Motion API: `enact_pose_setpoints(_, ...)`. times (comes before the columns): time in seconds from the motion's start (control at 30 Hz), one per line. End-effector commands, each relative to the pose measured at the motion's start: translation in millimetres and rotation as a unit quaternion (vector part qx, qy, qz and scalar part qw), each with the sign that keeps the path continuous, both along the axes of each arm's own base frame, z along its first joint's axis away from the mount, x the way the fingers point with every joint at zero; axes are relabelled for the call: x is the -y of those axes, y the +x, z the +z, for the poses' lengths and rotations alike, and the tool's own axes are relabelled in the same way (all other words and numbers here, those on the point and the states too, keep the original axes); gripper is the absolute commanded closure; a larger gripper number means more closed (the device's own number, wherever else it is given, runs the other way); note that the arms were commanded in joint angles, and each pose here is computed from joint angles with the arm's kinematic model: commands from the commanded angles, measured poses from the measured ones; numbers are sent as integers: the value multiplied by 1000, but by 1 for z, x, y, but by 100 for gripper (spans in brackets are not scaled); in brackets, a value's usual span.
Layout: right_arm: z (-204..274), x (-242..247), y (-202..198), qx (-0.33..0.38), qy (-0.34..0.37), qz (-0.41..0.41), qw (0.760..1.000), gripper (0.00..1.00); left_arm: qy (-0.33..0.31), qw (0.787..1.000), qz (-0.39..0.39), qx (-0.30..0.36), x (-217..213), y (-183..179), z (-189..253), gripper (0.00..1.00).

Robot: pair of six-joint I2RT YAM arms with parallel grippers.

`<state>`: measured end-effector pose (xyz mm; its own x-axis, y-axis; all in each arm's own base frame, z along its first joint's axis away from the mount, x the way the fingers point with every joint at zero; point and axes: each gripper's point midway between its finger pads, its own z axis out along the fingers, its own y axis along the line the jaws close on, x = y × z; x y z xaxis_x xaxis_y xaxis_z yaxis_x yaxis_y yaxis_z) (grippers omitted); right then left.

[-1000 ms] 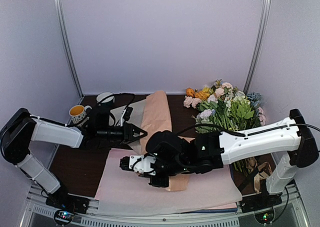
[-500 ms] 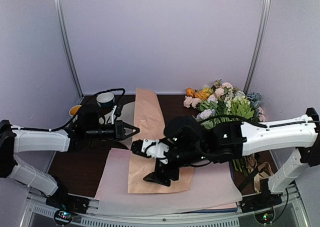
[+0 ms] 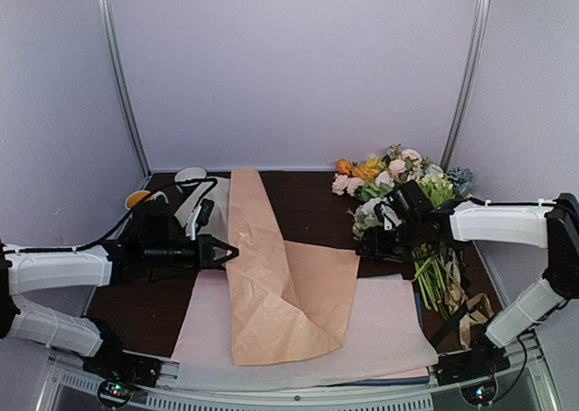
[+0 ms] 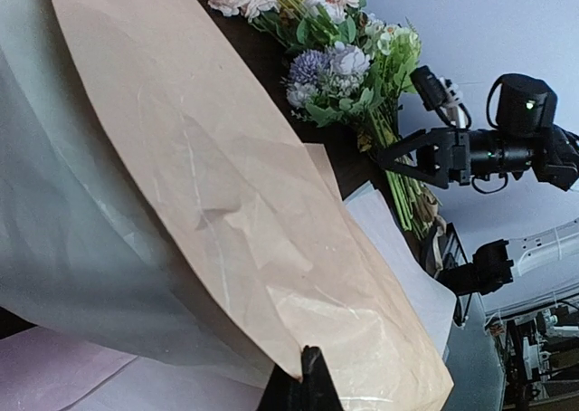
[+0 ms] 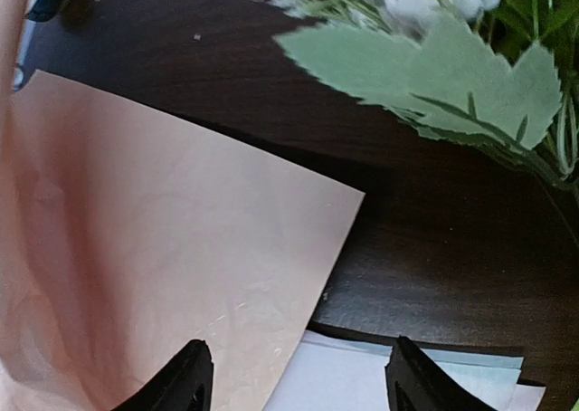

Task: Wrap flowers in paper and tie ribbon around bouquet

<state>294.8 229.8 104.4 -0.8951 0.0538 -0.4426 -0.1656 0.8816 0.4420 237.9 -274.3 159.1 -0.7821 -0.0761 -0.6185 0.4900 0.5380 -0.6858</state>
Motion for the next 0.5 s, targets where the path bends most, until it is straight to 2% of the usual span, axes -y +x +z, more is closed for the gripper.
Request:
enact_pose_setpoints(0.0, -33, 2, 12, -59, -19, -34, 997, 34, 3, 1000, -3, 25, -1, 0, 5, 100)
enact_pose_setpoints(0.13, -63, -13, 20, -91, -2, -35, 995, 34, 3, 1000, -8, 26, 0, -1, 4, 100)
enact_pose_setpoints(0.27, -71, -30, 28, -105, 33, -35, 993, 35, 7, 999, -13, 29, 0, -3, 4, 100)
enact_pose_setpoints(0.47, -53, -64, 38, -91, 128, -11, 988, 48, 17, 999, -19, 33, 0, -3, 3, 100)
